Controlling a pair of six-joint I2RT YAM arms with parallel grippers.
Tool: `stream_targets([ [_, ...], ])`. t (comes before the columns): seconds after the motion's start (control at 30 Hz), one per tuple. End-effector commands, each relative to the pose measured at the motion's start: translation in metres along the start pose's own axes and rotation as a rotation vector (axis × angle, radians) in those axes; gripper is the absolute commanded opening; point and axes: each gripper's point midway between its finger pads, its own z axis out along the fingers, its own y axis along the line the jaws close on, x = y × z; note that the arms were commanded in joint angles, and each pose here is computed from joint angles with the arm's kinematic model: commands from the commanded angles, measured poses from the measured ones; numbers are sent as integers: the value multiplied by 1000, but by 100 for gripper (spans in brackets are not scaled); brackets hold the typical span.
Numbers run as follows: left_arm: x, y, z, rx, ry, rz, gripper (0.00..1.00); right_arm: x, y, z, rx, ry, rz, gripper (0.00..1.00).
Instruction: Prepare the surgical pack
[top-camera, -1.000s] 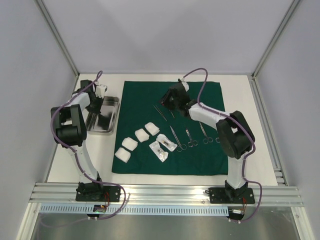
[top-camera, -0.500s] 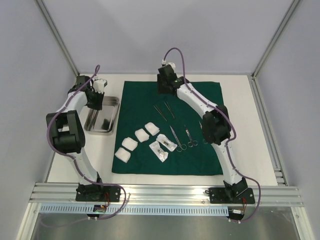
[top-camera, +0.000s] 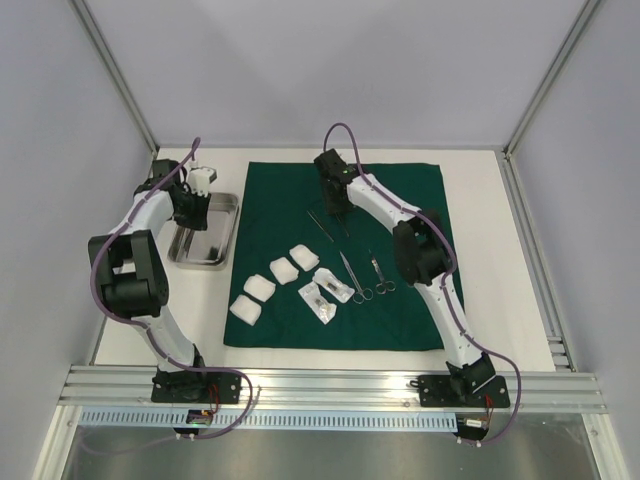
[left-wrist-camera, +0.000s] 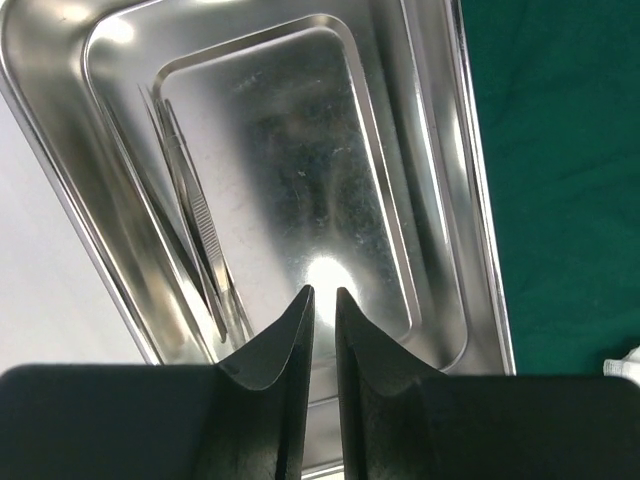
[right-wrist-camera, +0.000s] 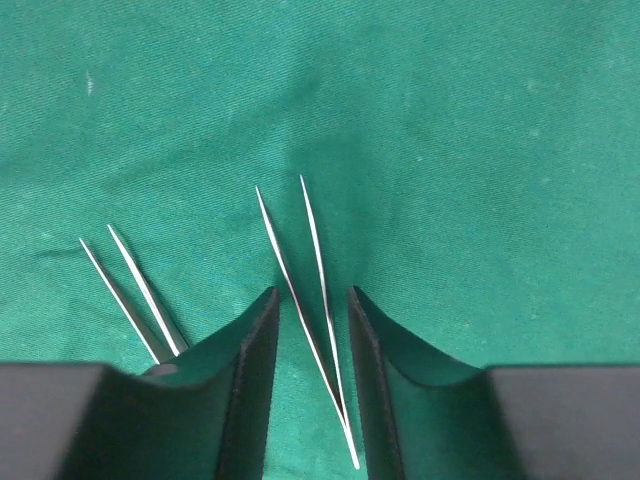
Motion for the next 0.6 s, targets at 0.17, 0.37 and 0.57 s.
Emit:
stream_targets([
  [0.17, -15, -5, -25, -1, -68, 38, 22, -6, -4, -2, -21, -7, 22, 16],
  [0.37, -15, -13, -32, 23, -76, 40, 23, -28, -4, -31, -40, -92, 64, 0],
  [0.57, -14, -23, -42, 60, -73, 29, 23, -53, -11, -75, -50, -238, 191, 1],
])
